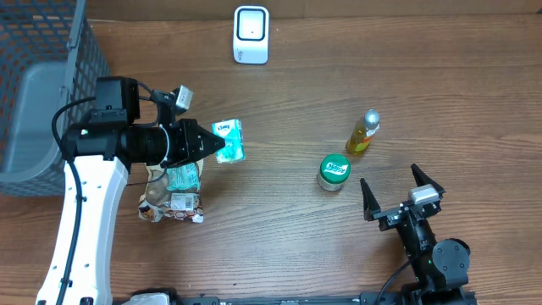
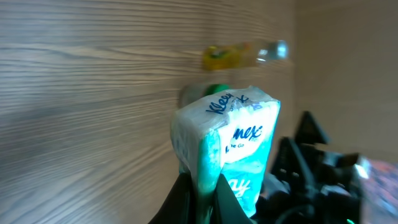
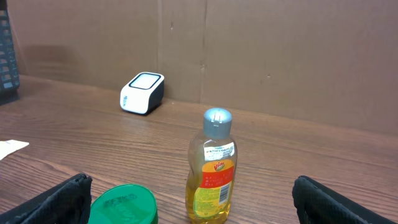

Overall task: Scan the item barcode
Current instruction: 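Lift the tissue pack and rotate it with the left gripper, then carry the tissue pack up to the white scanner with the left gripper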

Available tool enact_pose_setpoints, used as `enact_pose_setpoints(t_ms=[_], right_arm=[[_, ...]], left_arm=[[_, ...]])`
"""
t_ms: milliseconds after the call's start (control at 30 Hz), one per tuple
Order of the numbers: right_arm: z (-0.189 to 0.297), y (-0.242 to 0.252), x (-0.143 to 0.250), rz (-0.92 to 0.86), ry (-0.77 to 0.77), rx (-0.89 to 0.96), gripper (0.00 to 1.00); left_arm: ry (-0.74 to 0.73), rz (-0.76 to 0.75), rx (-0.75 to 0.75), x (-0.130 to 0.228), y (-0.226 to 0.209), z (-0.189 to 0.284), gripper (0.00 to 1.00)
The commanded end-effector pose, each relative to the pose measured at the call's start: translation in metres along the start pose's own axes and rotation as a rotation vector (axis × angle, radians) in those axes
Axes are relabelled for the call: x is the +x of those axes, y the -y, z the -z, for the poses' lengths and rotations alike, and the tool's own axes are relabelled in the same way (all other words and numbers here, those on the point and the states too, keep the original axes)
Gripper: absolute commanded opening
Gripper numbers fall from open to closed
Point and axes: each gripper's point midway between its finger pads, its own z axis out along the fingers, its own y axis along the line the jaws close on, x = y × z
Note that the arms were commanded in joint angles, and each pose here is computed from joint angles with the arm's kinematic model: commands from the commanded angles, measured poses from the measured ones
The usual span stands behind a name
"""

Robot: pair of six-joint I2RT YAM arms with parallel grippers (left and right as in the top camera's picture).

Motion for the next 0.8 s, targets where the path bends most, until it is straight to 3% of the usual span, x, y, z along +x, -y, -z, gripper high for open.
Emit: enact_pose_setpoints(t_ms=[0, 200, 367, 600, 767], right_arm=[[0.0, 0.002, 0.002, -0.002, 0.002, 0.009, 1.0], [0.0, 0.002, 0.002, -0.002, 0.002, 0.009, 1.0], [0.0, 0.002, 0.002, -0.002, 0.002, 0.009, 1.0], [0.0, 0.002, 0.002, -0.002, 0.002, 0.01, 1.0], [0.0, 0.002, 0.002, -0.002, 0.002, 0.009, 1.0]], left_arm=[[0.033, 0.01, -0.136, -0.003, -0.012, 0.002, 0.05], [0.048, 0.011, -0.235, -0.004, -0.015, -0.006, 0.04], [0.123, -0.016, -0.308, -0.021, 0.009, 0.006, 0.04], [0.212, -0.106, -0.461, -0.06, 0.053, 0.03, 0.04], [0.249, -0.145, -0.603, -0.107, 0.062, 0.027, 0.04]])
